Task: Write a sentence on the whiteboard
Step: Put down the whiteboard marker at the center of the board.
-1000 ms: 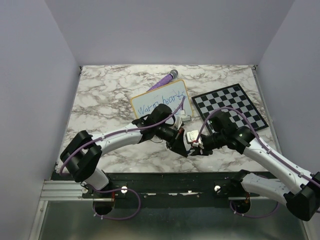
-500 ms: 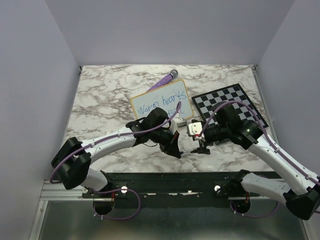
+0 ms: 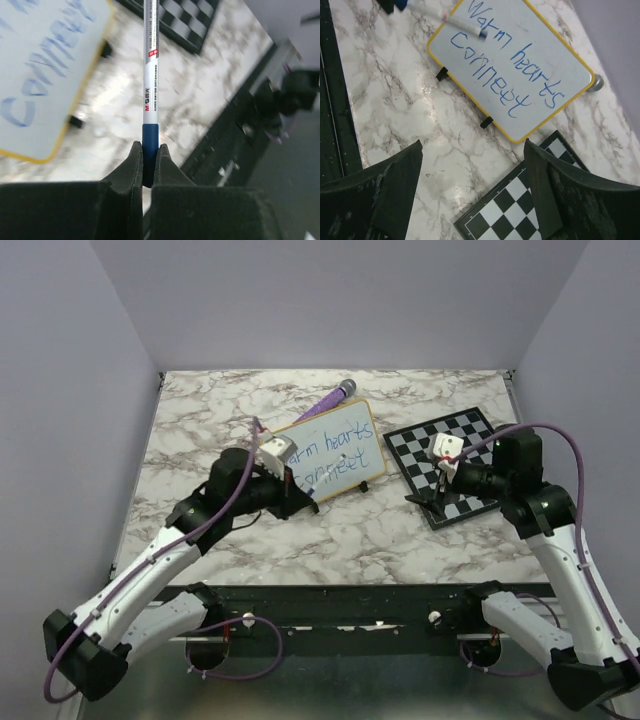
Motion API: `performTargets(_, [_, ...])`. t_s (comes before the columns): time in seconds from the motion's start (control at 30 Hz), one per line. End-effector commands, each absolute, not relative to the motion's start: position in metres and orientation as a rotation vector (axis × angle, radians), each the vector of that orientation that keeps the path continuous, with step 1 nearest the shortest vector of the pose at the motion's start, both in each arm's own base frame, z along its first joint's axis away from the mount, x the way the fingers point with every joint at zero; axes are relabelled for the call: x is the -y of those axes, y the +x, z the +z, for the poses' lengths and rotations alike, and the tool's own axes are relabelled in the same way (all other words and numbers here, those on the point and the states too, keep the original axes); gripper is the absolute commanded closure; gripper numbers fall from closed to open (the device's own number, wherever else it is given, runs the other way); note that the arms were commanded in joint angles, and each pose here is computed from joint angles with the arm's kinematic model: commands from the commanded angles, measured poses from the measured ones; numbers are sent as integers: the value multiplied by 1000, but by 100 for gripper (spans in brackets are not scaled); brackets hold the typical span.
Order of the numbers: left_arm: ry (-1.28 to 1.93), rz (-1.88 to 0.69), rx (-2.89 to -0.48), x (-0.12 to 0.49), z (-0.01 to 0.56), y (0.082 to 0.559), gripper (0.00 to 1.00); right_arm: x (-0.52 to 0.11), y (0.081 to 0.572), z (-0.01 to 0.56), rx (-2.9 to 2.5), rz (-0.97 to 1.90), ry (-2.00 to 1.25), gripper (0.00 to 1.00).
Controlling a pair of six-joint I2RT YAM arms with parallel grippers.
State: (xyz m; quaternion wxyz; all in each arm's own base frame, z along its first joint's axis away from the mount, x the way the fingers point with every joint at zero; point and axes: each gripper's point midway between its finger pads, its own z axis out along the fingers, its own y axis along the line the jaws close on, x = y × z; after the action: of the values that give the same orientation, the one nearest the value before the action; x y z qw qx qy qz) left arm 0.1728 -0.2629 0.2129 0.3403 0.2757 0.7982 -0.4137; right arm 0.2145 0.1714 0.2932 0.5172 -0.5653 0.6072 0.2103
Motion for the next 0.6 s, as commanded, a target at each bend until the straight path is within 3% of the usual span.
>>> performTargets(0.0, [296,-762,-2007,186,246,234,100,-169,224,271,-1558,633,-1185,12])
performTargets(0.27, [-124,-395,-1922,87,247,281,100,-154,231,243,-1631,608,-1101,12])
performTargets(0.57, [-472,-237,-2041,37,145,280,97,-148,236,241,-1658,587,-1059,11])
